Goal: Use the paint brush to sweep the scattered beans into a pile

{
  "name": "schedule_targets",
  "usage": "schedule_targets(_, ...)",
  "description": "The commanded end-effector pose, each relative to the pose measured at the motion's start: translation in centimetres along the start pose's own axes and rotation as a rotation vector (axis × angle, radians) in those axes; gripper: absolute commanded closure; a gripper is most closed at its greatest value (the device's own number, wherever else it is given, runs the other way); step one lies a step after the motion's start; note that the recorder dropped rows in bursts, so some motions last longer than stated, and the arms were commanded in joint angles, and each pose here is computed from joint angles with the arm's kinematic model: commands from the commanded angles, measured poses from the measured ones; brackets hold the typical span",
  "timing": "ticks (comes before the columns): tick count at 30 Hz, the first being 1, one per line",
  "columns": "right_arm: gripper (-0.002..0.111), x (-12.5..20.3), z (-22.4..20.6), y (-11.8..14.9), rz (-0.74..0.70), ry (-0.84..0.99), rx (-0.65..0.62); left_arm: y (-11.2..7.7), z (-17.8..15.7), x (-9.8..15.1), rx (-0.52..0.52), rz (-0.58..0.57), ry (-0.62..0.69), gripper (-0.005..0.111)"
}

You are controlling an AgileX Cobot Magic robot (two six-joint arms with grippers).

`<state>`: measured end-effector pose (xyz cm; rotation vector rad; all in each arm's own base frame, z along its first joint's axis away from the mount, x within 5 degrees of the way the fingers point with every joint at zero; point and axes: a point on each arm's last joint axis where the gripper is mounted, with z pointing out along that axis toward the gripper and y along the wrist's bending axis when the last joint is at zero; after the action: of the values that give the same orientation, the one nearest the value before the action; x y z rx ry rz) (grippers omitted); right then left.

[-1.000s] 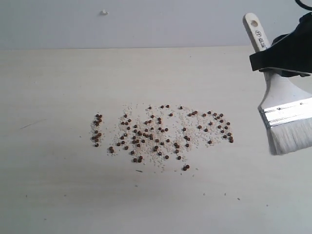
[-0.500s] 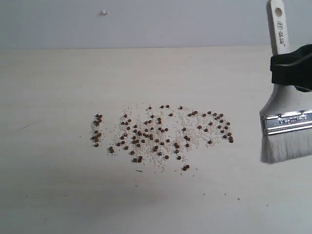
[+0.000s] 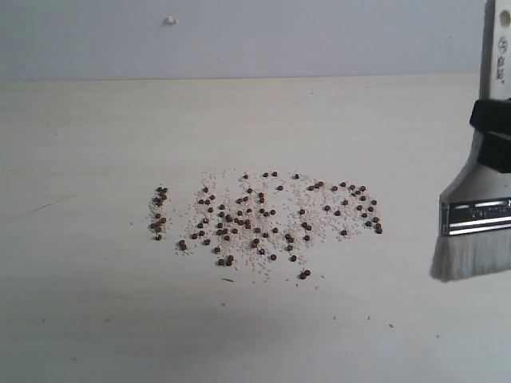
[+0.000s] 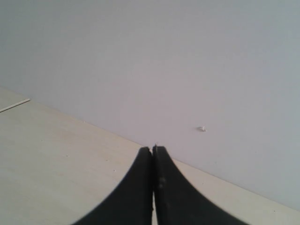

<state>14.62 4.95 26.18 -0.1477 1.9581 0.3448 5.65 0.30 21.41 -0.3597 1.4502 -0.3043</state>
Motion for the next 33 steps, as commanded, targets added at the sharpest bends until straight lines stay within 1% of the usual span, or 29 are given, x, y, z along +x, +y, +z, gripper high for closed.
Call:
schedule_targets(1,0.108,-1.2,0.3,0.2,-0.009,-0.008,-0.005,0.0,0.0,0.1,0.005,-0.003,-0.001,0.107)
schedule_targets(4,0.108,-2.3,-0.2,0.3,-0.009,-0.096,-0.005,0.0,0.0,0.1,0.005,-0.003,-0.001,0.107)
schedule_targets(10,0.108,-1.0,-0.1,0.2,0.013,-0.030,-0.005,0.0,0.0,0.1,0.005,-0.003,-0.001,0.107)
schedule_targets(12,0.108,-1.4,-0.2,0.2,0.013,-0.045,-0.008,0.0,0.0,0.1,0.005,-0.003,-0.001,0.107)
schedule_targets(13,0.108,-1.9,-0.7,0.3,0.012,-0.085,-0.012,0.0,0.0,0.1,0.005,-0.003,-0.001,0.107)
schedule_targets(15,0.108,-1.8,-0.9,0.3,0.012,-0.107,-0.011,0.0,0.0,0.1,0.005,-0.003,-0.001,0.107)
schedule_targets(17,0.108,-1.1,-0.7,0.2,0.012,-0.071,-0.008,0.0,0.0,0.1,0.005,-0.003,-0.001,0.107)
schedule_targets(20,0.108,0.1,0.1,0.1,-0.004,0.038,-0.003,0.0,0.0,0.1,0.005,-0.003,-0.001,0.107)
schedule_targets(26,0.108,1.6,2.8,-0.3,-0.001,0.177,0.023,0.0,0.0,0.1,0.005,-0.003,-0.001,0.107)
schedule_targets(29,0.108,1.9,3.2,-0.3,0.000,0.201,0.027,0.0,0.0,0.1,0.005,-0.003,-0.001,0.107)
schedule_targets(33,0.108,1.7,3.2,-0.3,-0.001,0.181,0.028,0.0,0.0,0.1,0.005,-0.003,-0.001,0.107)
